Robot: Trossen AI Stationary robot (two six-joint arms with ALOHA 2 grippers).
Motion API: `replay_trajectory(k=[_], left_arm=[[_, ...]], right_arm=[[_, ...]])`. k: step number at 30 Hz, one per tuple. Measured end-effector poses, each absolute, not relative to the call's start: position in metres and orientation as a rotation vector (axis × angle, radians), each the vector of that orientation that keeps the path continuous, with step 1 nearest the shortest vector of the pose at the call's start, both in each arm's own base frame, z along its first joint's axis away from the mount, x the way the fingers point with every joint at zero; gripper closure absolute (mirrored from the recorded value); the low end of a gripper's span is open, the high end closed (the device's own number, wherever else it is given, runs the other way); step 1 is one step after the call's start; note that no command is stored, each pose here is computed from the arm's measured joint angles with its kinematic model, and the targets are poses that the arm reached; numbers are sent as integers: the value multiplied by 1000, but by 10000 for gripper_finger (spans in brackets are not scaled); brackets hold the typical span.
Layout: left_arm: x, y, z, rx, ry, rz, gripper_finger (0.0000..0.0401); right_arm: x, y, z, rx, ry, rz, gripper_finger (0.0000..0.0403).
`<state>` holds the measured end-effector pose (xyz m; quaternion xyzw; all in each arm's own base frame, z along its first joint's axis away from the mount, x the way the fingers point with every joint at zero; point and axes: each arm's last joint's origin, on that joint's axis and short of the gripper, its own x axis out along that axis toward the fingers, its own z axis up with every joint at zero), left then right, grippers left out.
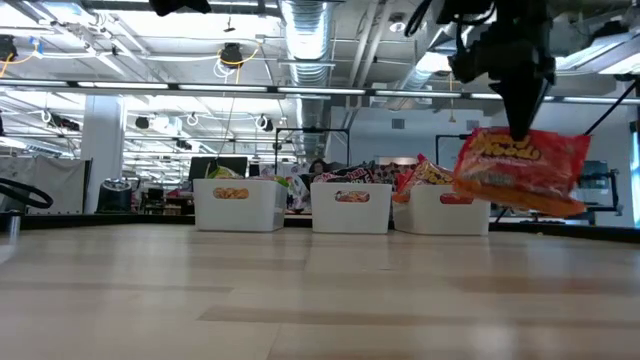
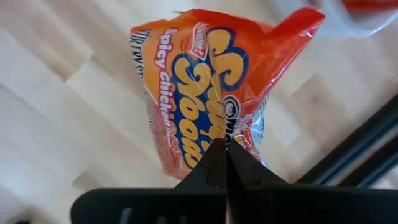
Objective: Sort Maruchan noodles
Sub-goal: Put the orange noodle pack into the right white bin
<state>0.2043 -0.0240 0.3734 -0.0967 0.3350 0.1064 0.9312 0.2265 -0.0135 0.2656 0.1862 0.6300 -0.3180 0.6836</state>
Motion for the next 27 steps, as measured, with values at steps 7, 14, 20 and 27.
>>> replay_trajectory(k=[7, 14, 20, 27], left_arm=[[204, -23, 373, -186, 681, 240, 301], [205, -18, 376, -128, 620, 401, 301], [205, -8, 377, -111, 598, 505, 301], [205, 7, 377, -130, 593, 584, 301]], right_arm=[[231, -33, 289, 292, 1325, -755, 398], [232, -69, 316, 147, 1256, -784, 399], [235, -100, 329, 0, 1191, -751, 399], [233, -129, 324, -134, 1262, -696, 399]])
